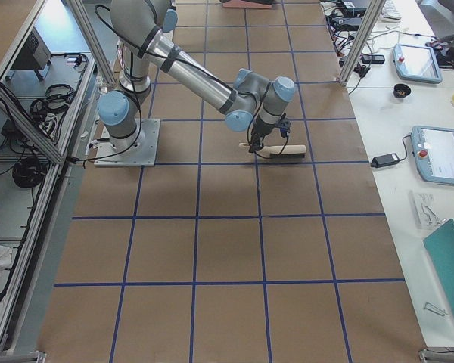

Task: Sweep and dump trash into bin
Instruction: 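Tilt the dustpan over the trash bag to dump the items, then bring the dustpan back onto the table while the right gripper releases the brush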

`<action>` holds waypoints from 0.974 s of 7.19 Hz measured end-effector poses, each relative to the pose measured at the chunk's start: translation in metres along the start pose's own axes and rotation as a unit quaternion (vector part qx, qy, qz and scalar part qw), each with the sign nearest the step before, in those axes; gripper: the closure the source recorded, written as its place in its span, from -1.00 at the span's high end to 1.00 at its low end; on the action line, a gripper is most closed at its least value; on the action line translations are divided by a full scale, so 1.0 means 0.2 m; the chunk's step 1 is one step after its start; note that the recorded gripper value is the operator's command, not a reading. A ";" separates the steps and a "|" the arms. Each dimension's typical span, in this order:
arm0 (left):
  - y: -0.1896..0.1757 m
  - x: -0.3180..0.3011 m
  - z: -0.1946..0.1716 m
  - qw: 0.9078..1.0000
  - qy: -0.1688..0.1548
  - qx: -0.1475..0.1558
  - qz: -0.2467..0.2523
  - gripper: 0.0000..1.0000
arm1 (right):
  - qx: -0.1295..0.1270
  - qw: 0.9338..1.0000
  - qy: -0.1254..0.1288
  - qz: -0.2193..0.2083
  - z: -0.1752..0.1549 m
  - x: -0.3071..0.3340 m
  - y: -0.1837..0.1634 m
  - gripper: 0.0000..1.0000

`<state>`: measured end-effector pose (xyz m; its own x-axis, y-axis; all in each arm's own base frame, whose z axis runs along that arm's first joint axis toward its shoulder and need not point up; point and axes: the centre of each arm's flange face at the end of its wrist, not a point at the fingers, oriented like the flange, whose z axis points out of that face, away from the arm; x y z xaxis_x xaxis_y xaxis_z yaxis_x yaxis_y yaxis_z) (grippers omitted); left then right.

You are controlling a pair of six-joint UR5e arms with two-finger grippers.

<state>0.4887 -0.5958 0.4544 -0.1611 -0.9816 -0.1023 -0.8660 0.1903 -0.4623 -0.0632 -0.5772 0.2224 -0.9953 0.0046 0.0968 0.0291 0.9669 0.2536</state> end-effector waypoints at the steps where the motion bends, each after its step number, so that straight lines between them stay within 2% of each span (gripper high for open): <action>1: 0.03 0.01 -0.07 1.000 0.012 -0.016 0.003 -1.00 | 0.004 1.000 0.002 0.001 -0.01 0.00 0.00 0.14; 2: 0.07 0.04 -0.14 0.999 0.020 -0.029 0.002 -1.00 | 0.007 1.000 0.003 0.001 -0.01 0.01 -0.01 0.27; 3: 0.14 0.09 -0.21 0.999 0.023 -0.044 0.004 -1.00 | 0.009 1.000 0.003 0.001 -0.01 0.01 -0.01 0.54; 4: 0.24 0.16 -0.28 0.998 0.024 -0.063 0.013 -1.00 | 0.012 1.000 0.004 0.002 -0.02 0.01 -0.01 0.98; 7: 0.61 0.38 -0.42 0.992 0.032 -0.118 0.042 -1.00 | 0.039 0.999 0.017 0.007 -0.12 0.03 0.00 1.00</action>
<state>0.3303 -0.6473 0.4639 -0.2607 -0.9627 -0.0729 -0.9338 0.2706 -0.2341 -0.0663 -0.5835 0.2454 -0.9910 0.0116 0.1331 0.0352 0.9836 0.1769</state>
